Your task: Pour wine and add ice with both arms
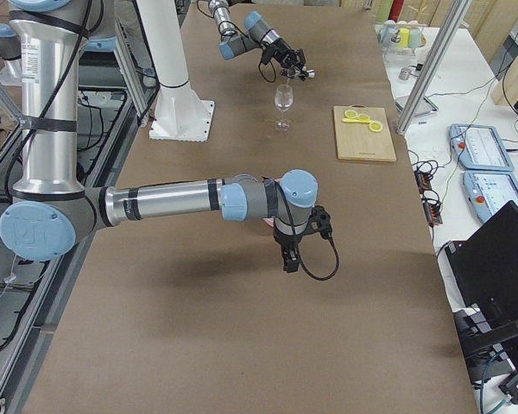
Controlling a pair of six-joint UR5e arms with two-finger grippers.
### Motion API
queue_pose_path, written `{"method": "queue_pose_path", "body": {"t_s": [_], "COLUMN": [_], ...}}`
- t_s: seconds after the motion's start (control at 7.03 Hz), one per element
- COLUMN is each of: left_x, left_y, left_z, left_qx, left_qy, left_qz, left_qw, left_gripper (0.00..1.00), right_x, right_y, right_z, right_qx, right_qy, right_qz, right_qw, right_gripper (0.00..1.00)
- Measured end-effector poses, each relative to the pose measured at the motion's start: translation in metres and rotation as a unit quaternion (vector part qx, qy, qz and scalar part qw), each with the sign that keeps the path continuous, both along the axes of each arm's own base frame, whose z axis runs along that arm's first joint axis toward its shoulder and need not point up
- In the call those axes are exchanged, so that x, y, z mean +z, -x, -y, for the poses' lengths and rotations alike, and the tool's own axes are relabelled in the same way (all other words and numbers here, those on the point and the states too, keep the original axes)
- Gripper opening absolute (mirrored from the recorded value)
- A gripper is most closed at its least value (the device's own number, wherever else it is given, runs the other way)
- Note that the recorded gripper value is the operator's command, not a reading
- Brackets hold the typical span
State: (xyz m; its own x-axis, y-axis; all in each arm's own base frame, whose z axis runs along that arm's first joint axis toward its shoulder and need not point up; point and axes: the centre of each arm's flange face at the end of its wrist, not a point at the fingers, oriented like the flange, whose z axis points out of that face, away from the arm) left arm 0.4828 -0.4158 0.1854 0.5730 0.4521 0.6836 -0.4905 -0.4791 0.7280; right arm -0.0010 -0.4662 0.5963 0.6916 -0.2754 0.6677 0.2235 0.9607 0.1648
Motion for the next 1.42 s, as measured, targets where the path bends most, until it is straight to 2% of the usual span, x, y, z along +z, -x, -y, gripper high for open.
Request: {"method": "queue_pose_path", "body": {"t_s": [0.28, 0.71, 1.0, 1.14, 1.28, 1.42], "left_x": [-0.004, -0.009, -0.011, -0.015, -0.019, -0.010], "left_y": [0.000, 0.001, 0.002, 0.009, 0.019, 0.027], "left_z": [0.000, -0.001, -0.004, -0.008, -0.011, -0.013], "left_qx": [-0.004, -0.005, -0.015, -0.014, -0.013, -0.010], "left_qy": [-0.022, -0.021, 0.042, 0.055, 0.064, 0.093], "left_qz": [0.022, 0.009, -0.071, -0.106, -0.135, -0.171], "left_qw": [0.9995, 0.9997, 0.9965, 0.9928, 0.9886, 0.9809], "left_gripper": [0.00, 0.00, 0.00, 0.00, 0.00, 0.00], "right_x": [0.001, 0.000, -0.001, -0.002, -0.002, -0.002], "right_y": [0.000, 0.000, 0.000, 0.000, 0.000, 0.000], "right_z": [0.000, 0.000, 0.000, 0.000, 0.001, 0.001], "right_qx": [0.000, 0.000, 0.001, 0.004, 0.006, 0.006], "right_qy": [0.001, 0.000, 0.000, 0.002, 0.003, 0.004], "right_qz": [0.000, 0.000, 0.000, 0.000, 0.000, 0.000], "right_qw": [1.0000, 1.0000, 1.0000, 1.0000, 1.0000, 1.0000], "right_gripper": [1.00, 1.00, 1.00, 1.00, 1.00, 1.00]}}
